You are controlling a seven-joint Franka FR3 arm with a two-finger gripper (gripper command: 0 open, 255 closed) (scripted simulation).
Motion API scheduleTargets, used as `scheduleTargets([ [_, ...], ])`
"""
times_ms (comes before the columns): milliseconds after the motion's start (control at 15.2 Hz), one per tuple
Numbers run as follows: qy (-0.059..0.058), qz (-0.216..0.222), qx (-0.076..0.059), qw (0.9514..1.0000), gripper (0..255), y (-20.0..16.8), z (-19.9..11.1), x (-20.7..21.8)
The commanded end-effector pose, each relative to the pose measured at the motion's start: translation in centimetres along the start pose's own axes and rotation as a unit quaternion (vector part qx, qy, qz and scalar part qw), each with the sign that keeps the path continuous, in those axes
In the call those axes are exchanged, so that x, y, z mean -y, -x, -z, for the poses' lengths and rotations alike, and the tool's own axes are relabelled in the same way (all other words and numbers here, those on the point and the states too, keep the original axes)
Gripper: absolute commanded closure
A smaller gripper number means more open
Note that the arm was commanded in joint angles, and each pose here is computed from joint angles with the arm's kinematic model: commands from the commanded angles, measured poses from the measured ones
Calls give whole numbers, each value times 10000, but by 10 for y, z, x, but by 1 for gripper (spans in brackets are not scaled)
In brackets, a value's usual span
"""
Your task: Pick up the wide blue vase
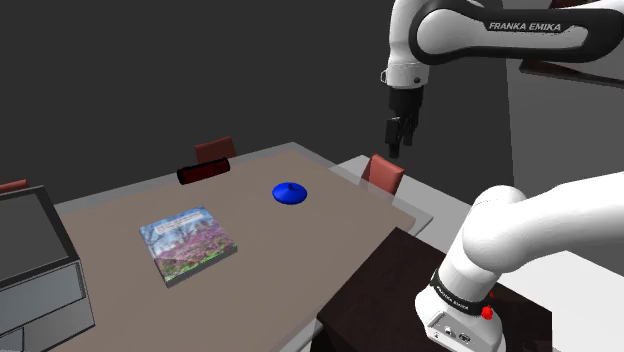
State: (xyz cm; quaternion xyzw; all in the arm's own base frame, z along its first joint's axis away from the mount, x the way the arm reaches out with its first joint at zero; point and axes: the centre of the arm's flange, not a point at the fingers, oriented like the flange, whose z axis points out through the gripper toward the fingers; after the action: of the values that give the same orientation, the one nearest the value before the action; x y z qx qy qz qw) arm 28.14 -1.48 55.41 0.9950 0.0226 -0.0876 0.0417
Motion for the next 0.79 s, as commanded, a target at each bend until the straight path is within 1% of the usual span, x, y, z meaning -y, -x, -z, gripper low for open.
scheduleTargets([
  [0, 0, 0, 0, 10000, 0, 0, 0, 0],
  [726, -35, -129, -361, 9993, 0, -113, -75, -11],
])
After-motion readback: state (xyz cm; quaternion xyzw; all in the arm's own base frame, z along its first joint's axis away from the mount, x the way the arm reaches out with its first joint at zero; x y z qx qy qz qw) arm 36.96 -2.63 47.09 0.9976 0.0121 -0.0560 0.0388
